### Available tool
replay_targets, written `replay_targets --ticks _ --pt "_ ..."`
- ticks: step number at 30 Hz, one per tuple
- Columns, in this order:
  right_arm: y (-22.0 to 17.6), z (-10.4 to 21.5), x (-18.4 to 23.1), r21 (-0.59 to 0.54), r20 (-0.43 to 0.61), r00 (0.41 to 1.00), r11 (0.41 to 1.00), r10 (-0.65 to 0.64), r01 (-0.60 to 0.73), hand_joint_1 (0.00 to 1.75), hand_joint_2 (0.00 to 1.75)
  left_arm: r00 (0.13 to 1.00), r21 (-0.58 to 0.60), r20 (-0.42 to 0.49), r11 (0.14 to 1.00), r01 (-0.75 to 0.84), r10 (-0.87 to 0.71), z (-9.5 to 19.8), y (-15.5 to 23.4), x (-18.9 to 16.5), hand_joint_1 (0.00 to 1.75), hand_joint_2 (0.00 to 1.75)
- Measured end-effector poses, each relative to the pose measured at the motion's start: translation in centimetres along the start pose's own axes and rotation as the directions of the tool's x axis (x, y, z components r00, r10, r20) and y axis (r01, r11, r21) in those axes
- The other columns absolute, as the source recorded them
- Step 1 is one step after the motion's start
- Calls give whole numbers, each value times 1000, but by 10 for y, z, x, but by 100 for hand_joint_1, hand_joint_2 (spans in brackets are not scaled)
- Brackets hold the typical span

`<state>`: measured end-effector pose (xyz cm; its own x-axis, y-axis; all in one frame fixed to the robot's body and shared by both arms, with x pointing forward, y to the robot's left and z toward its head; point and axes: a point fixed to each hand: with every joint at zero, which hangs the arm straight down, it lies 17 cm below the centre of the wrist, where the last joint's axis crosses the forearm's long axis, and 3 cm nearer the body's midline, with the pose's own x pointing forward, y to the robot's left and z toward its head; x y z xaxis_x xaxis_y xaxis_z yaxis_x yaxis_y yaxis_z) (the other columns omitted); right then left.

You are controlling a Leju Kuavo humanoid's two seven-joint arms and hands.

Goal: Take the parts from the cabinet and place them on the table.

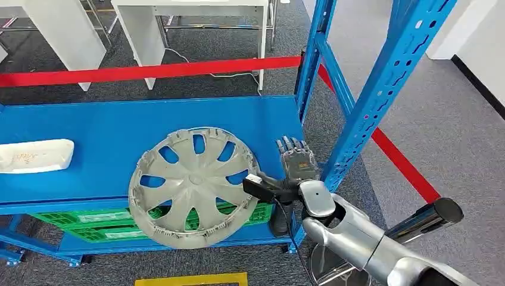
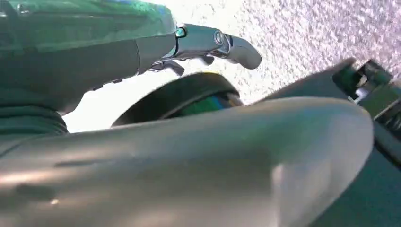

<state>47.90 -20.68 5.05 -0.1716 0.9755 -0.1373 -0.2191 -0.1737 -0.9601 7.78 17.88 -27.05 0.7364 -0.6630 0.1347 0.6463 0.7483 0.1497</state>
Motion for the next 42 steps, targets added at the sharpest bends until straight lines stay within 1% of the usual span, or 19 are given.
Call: replay_targets --ticks 2,6,9,13,16,20,26,28,32,42 --pt "-4 -1 6 -9 23 1000 1000 1 -1 0 0 1000 21 0 1000 -1 1 -1 8 0 0 0" --pt "-22 -7 23 -39 72 997 999 6 -3 0 0 1000 105 -14 994 -20 22 -6 45 -2 0 0" --pt "-35 -11 36 -60 96 995 998 5 1 0 0 999 127 -20 991 -32 35 -8 62 -5 0 0" --pt "-44 -13 49 -76 120 993 997 3 6 0 0 998 150 -30 988 -44 49 -9 74 -11 0 0" --pt "-53 -15 62 -94 159 987 995 -24 39 0 0 997 170 -45 984 -59 68 -10 83 -19 0 0" --pt "-66 -17 88 -110 227 972 990 -61 88 0 0 997 174 -73 985 -20 33 -11 91 -29 0 0" --pt "-74 -22 110 -120 268 959 984 -96 132 0 0 995 149 -93 988 34 -20 -11 91 -33 0 0" --pt "-74 -23 115 -121 272 957 984 -97 134 0 0 994 142 -94 987 71 -57 -11 90 -32 0 0" --pt "-74 -25 120 -114 272 957 984 -103 138 0 0 994 151 -80 985 86 -74 -10 98 -21 0 0" --pt "-64 -32 117 -65 247 962 988 -118 138 0 0 997 174 -60 983 59 -49 -10 109 -8 0 0"
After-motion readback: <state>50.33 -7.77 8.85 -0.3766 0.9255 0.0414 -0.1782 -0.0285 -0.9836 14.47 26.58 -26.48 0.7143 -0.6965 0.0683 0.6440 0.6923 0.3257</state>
